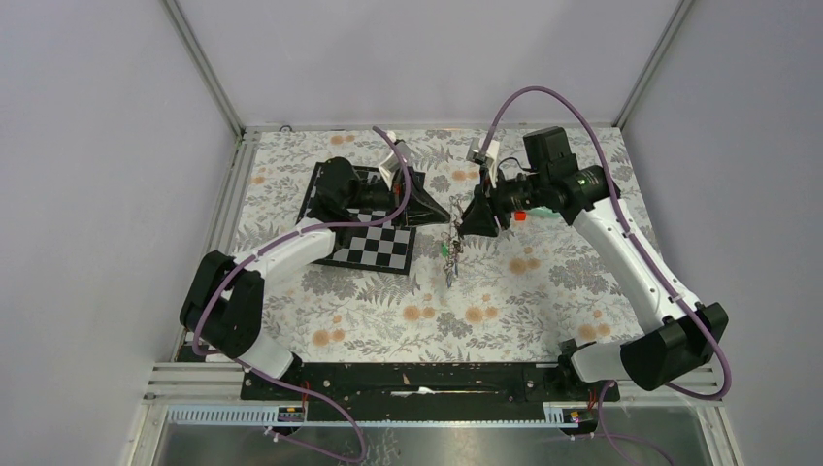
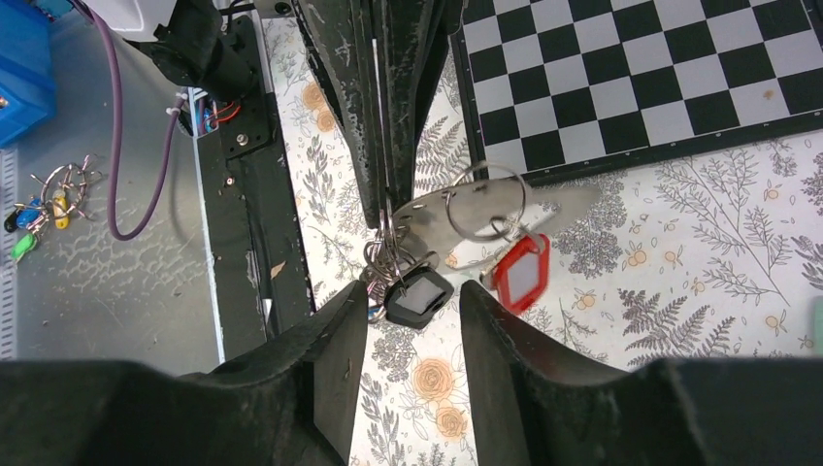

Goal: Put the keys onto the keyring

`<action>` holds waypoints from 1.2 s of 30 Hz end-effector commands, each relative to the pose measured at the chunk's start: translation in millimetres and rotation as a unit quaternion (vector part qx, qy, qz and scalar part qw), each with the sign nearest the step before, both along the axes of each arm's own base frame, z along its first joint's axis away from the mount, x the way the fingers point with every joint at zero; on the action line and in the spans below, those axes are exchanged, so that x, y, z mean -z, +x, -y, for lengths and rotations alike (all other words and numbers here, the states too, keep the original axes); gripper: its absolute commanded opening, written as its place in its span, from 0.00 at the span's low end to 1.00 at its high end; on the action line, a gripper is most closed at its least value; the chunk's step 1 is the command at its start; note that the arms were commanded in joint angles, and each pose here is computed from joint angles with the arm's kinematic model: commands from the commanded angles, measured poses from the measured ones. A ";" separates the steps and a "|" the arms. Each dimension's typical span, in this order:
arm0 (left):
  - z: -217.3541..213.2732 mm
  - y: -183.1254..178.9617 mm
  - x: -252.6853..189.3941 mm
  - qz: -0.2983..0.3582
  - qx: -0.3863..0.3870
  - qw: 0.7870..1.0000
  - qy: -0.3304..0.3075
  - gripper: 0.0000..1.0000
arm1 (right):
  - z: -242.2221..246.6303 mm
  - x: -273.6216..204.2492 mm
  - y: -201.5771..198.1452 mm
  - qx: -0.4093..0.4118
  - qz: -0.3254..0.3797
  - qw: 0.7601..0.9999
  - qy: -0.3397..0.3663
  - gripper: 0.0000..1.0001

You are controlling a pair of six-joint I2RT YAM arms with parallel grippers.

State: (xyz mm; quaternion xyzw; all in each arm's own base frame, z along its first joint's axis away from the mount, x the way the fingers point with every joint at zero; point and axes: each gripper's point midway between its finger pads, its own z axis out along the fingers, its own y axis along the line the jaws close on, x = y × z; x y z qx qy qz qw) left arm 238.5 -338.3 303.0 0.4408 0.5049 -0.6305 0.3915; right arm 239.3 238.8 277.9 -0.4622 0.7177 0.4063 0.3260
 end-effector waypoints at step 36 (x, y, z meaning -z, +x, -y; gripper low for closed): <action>-9.3 -26.6 -45.5 0.044 0.032 0.996 -0.076 0.00 | -12.8 -18.6 -12.3 -0.039 -0.001 0.996 0.076 0.00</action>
